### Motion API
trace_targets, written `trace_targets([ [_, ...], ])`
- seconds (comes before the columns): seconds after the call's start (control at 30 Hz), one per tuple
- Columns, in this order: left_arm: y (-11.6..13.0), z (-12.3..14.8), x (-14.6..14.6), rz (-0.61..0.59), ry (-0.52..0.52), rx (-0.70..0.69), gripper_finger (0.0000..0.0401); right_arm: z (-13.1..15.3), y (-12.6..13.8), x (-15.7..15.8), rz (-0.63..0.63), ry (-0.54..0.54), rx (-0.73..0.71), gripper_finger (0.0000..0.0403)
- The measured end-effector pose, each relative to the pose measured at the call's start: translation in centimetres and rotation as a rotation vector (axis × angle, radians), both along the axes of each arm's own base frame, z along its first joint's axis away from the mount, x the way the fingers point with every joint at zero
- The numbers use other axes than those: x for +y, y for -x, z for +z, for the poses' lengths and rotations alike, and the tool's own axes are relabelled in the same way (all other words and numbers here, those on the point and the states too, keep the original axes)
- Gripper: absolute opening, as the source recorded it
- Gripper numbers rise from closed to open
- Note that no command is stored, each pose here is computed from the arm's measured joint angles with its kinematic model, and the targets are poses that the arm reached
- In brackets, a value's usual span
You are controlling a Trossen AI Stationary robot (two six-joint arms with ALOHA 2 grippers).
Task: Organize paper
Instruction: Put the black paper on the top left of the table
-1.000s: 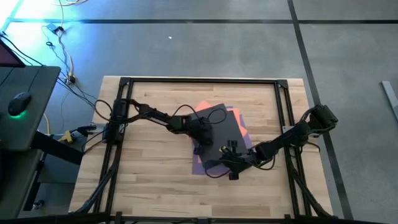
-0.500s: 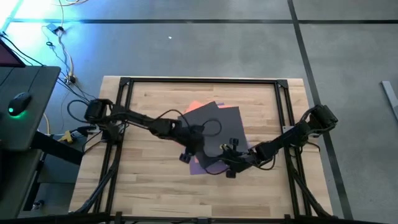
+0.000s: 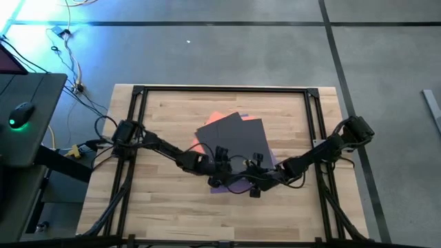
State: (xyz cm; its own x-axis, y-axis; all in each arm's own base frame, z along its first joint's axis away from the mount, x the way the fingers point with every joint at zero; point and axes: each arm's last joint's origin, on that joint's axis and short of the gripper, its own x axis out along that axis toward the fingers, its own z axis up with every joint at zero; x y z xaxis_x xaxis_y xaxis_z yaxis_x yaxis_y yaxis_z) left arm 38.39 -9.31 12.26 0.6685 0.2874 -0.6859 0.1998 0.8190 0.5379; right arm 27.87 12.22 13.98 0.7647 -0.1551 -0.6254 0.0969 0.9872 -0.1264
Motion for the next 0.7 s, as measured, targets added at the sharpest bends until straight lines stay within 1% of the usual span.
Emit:
trace_targets([
  [0.07, 0.0, 0.2, -0.4, -0.007, 0.002, -0.023, 0.0123, 0.0, 0.0, 0.0, 0.000, 0.001, -0.001, 0.0000],
  [0.17, 0.1, 0.7, -0.7, -0.002, -0.007, -0.037, 0.0040, 0.1, 0.0, 0.1, 0.000, 0.018, -0.009, 0.0000],
  [0.2, 0.1, 0.9, -0.7, 0.010, -0.019, -0.043, 0.0020, 0.2, 0.1, 0.1, 0.001, 0.031, -0.013, 0.0000],
  [0.23, 0.2, 1.2, -0.6, 0.027, -0.032, -0.056, 0.0012, 0.3, 0.1, 0.1, 0.000, 0.045, -0.020, 0.0000],
  [0.33, 0.3, 2.5, -0.3, 0.104, -0.083, -0.112, 0.0004, 1.6, 0.4, 0.3, -0.001, 0.093, -0.062, 0.0003],
  [0.43, 0.7, 4.4, 0.0, 0.147, -0.085, -0.160, 0.0001, 3.6, 0.8, 0.9, 0.032, 0.150, -0.076, 0.0028],
  [0.53, 1.5, 7.0, 0.4, 0.197, -0.113, -0.218, 0.0000, 6.3, 1.3, 1.4, -0.004, 0.212, -0.095, 0.0079],
  [0.63, 2.7, 10.2, 0.9, 0.253, -0.135, -0.287, 0.0000, 8.6, 2.4, 2.1, -0.024, 0.281, -0.101, 0.0136],
  [0.7, 3.8, 12.5, 1.2, 0.293, -0.139, -0.341, 0.0000, 10.1, 3.1, 2.7, -0.053, 0.288, -0.132, 0.0167],
])
